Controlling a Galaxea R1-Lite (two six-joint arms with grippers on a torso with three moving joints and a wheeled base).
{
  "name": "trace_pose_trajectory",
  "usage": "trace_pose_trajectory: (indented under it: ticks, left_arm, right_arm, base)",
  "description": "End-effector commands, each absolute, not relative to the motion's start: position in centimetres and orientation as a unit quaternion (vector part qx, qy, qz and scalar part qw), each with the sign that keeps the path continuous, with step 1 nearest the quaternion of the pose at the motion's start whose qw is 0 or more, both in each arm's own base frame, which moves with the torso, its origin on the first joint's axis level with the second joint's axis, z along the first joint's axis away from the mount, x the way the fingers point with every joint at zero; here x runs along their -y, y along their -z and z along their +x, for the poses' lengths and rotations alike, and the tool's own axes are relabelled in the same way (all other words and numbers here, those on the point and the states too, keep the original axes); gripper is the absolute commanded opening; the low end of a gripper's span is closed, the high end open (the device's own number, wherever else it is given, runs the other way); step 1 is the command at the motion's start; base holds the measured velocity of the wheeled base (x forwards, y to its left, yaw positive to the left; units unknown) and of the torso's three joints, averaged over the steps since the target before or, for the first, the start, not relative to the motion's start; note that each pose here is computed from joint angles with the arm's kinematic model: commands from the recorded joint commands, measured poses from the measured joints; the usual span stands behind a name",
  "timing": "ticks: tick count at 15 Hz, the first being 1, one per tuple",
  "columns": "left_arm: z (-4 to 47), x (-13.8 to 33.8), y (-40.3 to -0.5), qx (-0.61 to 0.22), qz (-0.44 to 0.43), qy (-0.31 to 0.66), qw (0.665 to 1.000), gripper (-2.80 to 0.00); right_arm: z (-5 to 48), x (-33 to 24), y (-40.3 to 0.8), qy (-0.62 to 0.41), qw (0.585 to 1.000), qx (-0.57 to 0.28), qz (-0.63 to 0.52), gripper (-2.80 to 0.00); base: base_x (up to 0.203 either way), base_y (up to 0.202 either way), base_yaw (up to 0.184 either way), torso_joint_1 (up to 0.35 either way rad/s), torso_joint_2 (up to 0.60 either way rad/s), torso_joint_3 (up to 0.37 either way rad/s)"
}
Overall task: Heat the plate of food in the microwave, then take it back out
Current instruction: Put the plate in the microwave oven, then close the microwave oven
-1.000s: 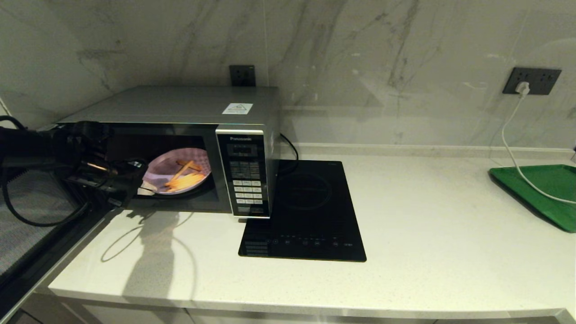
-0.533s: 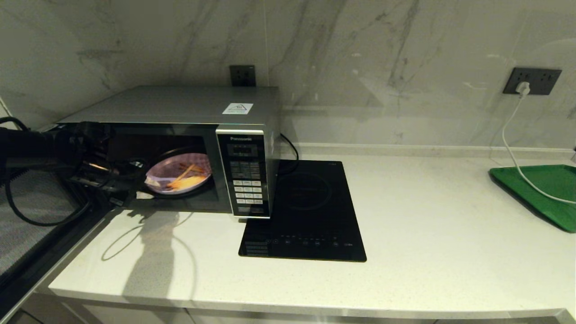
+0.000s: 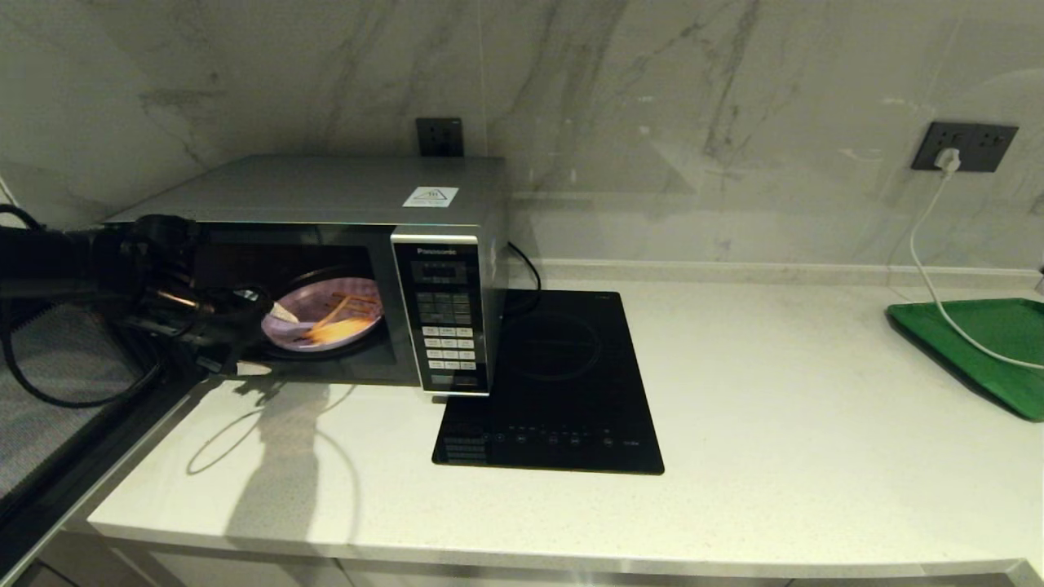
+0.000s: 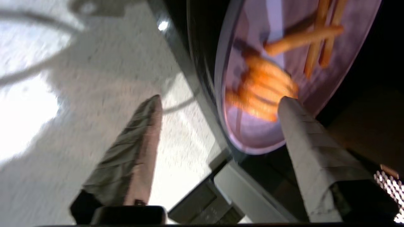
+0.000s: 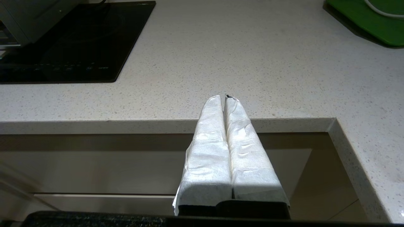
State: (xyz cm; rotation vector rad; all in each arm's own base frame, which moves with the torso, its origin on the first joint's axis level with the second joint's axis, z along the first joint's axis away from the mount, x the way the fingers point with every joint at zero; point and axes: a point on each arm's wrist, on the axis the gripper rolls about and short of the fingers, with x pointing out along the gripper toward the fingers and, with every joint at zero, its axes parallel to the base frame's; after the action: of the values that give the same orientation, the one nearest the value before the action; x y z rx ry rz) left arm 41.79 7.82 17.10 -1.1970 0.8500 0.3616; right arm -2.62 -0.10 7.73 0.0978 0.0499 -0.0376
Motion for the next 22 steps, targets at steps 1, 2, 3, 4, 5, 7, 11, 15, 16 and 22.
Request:
trace_pose_trajectory:
  ticks: [1, 2, 3, 4, 5, 7, 11, 15, 16, 22]
  left_arm:
    - [40.1, -7.4, -19.2, -0.384, -0.544, -0.159, 0.729, 0.00]
    - [39.4, -7.2, -19.4, -0.391, -0.542, -0.160, 0.727, 0.00]
    - [38.6, -7.0, -19.5, -0.398, -0.537, -0.160, 0.727, 0.00]
    - [37.8, -6.6, -19.4, -0.408, -0.528, -0.159, 0.727, 0.00]
    - [36.7, -6.2, -19.3, -0.420, -0.516, -0.155, 0.730, -2.80]
    - [34.2, -5.4, -19.4, -0.440, -0.492, -0.145, 0.737, -2.80]
    - [26.9, -3.6, -23.4, -0.420, -0.434, -0.086, 0.792, -2.80]
    - [19.7, -4.6, -28.2, -0.347, -0.357, -0.065, 0.865, -2.80]
    - [18.8, -5.5, -28.8, -0.331, -0.336, -0.076, 0.879, -2.80]
    - [16.8, -13.3, -33.5, -0.226, -0.227, -0.200, 0.926, -2.80]
  right_arm:
    - [-2.6, 0.1, -7.7, 0.019, 0.998, -0.026, 0.049, -2.80]
    - [-2.6, 0.1, -7.7, 0.019, 0.998, -0.026, 0.049, -2.80]
    - [-2.6, 0.1, -7.7, 0.019, 0.998, -0.026, 0.049, -2.80]
    - [-2.6, 0.1, -7.7, 0.019, 0.998, -0.026, 0.049, -2.80]
    - [-2.6, 0.1, -7.7, 0.019, 0.998, -0.026, 0.049, -2.80]
    - [-2.6, 0.1, -7.7, 0.019, 0.998, -0.026, 0.049, -2.80]
    - [-2.6, 0.1, -7.7, 0.019, 0.998, -0.026, 0.049, -2.80]
    - [-2.6, 0.1, -7.7, 0.019, 0.998, -0.026, 0.049, -2.80]
    - [-2.6, 0.1, -7.7, 0.019, 0.998, -0.026, 0.049, -2.80]
    - [-2.6, 0.1, -7.7, 0.019, 0.998, -0.026, 0.049, -2.80]
  base:
    - [0.000, 0.000, 0.000, 0.000, 0.00, 0.000]
    - [0.000, 0.000, 0.000, 0.000, 0.00, 0.000]
    - [0.000, 0.000, 0.000, 0.000, 0.00, 0.000]
    - [0.000, 0.000, 0.000, 0.000, 0.00, 0.000]
    - [0.000, 0.000, 0.000, 0.000, 0.00, 0.000]
    - [0.000, 0.000, 0.000, 0.000, 0.00, 0.000]
    - [0.000, 0.000, 0.000, 0.000, 0.00, 0.000]
    - [0.000, 0.000, 0.000, 0.000, 0.00, 0.000]
    - [0.000, 0.000, 0.000, 0.000, 0.00, 0.000]
    - [0.000, 0.000, 0.000, 0.000, 0.00, 0.000]
